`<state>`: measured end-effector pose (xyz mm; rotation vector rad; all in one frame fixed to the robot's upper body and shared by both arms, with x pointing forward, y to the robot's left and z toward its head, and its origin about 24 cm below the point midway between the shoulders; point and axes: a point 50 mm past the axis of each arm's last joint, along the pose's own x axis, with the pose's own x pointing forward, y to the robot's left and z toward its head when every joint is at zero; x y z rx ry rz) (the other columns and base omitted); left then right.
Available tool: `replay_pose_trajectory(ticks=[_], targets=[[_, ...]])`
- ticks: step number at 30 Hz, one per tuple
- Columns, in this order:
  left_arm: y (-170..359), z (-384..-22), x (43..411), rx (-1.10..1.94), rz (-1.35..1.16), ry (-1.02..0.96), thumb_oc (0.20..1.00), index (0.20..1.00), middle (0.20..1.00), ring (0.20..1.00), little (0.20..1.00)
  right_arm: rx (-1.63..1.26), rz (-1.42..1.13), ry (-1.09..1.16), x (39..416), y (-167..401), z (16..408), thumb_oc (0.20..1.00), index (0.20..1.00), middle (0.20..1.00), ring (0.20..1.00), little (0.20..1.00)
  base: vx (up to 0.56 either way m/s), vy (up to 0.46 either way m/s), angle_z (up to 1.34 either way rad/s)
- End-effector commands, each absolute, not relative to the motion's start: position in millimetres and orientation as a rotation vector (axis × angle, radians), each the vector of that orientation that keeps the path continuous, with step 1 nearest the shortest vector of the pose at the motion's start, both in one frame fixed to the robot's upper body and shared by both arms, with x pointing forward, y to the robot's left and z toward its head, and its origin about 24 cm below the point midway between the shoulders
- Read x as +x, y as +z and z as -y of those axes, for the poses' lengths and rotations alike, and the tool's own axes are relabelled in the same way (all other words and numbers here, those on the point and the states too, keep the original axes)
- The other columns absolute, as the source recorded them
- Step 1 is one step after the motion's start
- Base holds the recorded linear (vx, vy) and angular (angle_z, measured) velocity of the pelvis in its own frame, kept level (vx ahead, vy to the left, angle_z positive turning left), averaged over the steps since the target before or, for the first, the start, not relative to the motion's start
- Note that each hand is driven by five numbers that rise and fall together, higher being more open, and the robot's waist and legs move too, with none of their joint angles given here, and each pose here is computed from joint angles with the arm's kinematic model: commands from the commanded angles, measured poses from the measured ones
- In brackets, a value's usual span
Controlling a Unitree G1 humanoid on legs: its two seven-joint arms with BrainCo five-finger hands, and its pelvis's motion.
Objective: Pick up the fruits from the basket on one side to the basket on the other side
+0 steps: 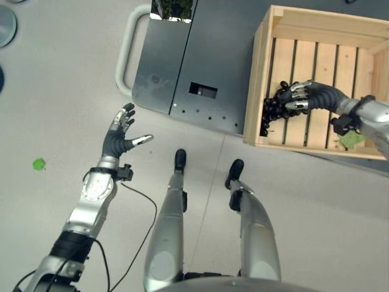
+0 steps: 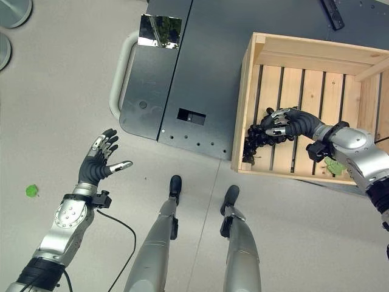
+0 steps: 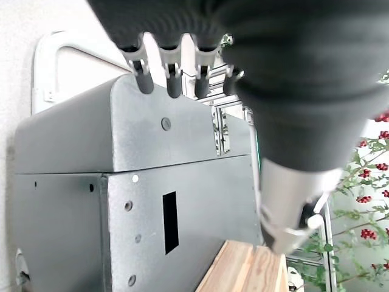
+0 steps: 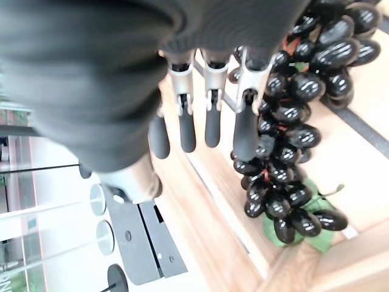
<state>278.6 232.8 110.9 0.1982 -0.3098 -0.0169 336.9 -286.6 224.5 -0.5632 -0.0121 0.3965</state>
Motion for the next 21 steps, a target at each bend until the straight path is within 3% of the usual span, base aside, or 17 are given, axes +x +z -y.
replay_pose_trajectory(ticks=[1, 2, 3, 6, 7, 12, 14, 21], targets=[[119.1, -227.8, 271.9, 0.122, 0.380, -0.024, 1.000, 1.000, 1.000, 1.000, 1.000, -0.563, 0.105, 0.399, 332.7, 250.7, 285.0, 0.200, 0.200, 0.200, 0.200, 0.200, 0.00, 0.000, 0.00], [117.3, -227.4, 271.0, 0.121, 0.374, -0.023, 1.000, 1.000, 1.000, 1.000, 1.000, -0.591, 0.138, 0.371, 331.1, 257.2, 287.3, 0.404, 0.404, 0.404, 0.404, 0.404, 0.00, 0.000, 0.00], [115.3, -228.5, 271.0, 0.121, 0.366, -0.007, 1.000, 1.000, 1.000, 1.000, 1.000, -0.737, 0.237, 0.234, 331.6, 275.7, 294.3, 1.000, 1.000, 1.000, 1.000, 1.000, 0.00, 0.000, 0.00], [116.9, -230.7, 271.2, 0.129, 0.377, 0.027, 1.000, 1.000, 1.000, 1.000, 1.000, -0.901, 0.370, 0.144, 327.2, 298.1, 286.5, 1.000, 1.000, 1.000, 1.000, 1.000, 0.00, 0.000, 0.00], [117.7, -232.0, 270.4, 0.131, 0.390, 0.061, 1.000, 1.000, 1.000, 1.000, 1.000, -1.088, 0.512, 0.056, 321.2, 315.3, 275.8, 1.000, 1.000, 1.000, 1.000, 1.000, 0.00, 0.000, 0.00], [119.3, -231.9, 270.6, 0.136, 0.400, 0.068, 1.000, 1.000, 1.000, 1.000, 1.000, -1.136, 0.559, 0.048, 319.1, 320.9, 269.2, 1.000, 1.000, 1.000, 1.000, 1.000, 0.00, 0.000, 0.00], [122.6, -231.9, 269.7, 0.149, 0.422, 0.098, 1.000, 1.000, 1.000, 1.000, 1.000, -1.350, 0.716, 0.007, 309.8, 330.1, 244.8, 1.000, 1.000, 1.000, 1.000, 1.000, 0.00, 0.000, 0.00], [123.8, -236.4, 267.9, 0.198, 0.419, 0.142, 1.000, 1.000, 1.000, 1.000, 1.000, -1.687, 0.806, -0.030, 302.6, 324.1, 223.5, 1.000, 1.000, 1.000, 1.000, 1.000, 0.00, 0.000, 0.00]])
